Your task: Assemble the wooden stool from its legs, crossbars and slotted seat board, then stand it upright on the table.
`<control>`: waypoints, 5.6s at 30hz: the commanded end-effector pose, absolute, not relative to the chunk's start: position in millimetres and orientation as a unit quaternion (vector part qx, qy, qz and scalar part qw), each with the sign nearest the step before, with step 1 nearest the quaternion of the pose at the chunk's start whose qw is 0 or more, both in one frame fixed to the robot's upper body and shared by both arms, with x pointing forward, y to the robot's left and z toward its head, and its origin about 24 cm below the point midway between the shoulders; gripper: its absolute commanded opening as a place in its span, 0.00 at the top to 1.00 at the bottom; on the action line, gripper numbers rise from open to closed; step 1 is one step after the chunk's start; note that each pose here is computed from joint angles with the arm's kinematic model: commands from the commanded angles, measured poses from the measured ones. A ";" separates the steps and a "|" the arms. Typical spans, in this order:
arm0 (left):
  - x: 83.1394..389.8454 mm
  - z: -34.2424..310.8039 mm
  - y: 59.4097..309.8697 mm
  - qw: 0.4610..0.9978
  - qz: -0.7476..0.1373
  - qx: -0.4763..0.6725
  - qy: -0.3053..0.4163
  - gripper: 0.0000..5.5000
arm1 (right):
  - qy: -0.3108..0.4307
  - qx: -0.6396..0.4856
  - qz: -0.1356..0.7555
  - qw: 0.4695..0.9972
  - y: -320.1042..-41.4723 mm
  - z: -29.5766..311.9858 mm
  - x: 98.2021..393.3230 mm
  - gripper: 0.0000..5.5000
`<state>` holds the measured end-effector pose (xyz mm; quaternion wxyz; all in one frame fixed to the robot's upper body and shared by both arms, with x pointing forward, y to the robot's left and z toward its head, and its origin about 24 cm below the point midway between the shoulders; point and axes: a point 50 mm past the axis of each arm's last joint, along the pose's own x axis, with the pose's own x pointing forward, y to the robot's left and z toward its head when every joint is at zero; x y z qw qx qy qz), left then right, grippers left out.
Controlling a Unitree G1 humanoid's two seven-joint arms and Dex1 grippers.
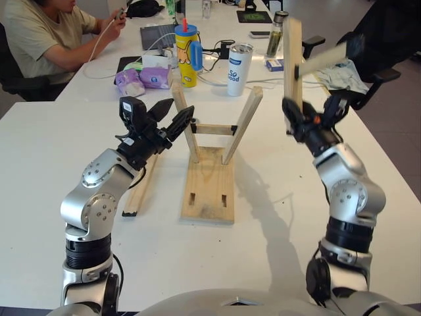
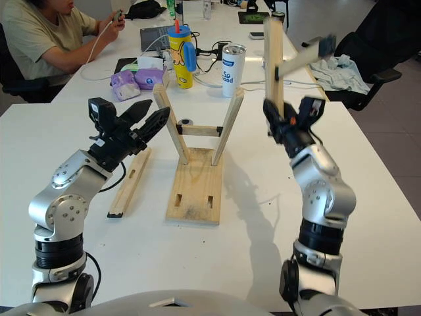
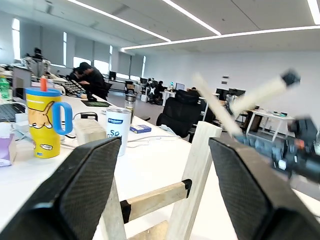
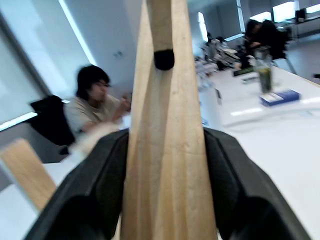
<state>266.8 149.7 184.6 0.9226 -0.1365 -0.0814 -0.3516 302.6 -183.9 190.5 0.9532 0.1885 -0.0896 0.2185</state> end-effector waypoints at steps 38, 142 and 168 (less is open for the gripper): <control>245.8 213.8 149.5 0.715 -0.609 -0.343 0.019 0.55 | 0.146 0.280 0.705 0.634 -156.4 180.0 244.6 0.63; 297.6 157.4 185.5 0.792 -0.598 0.090 0.084 0.63 | 0.212 -0.052 0.570 0.792 -127.3 37.7 250.5 0.30; 278.0 170.7 226.0 0.872 -0.474 0.110 0.054 0.26 | 0.315 -0.119 0.467 0.817 -114.1 -3.9 245.0 0.30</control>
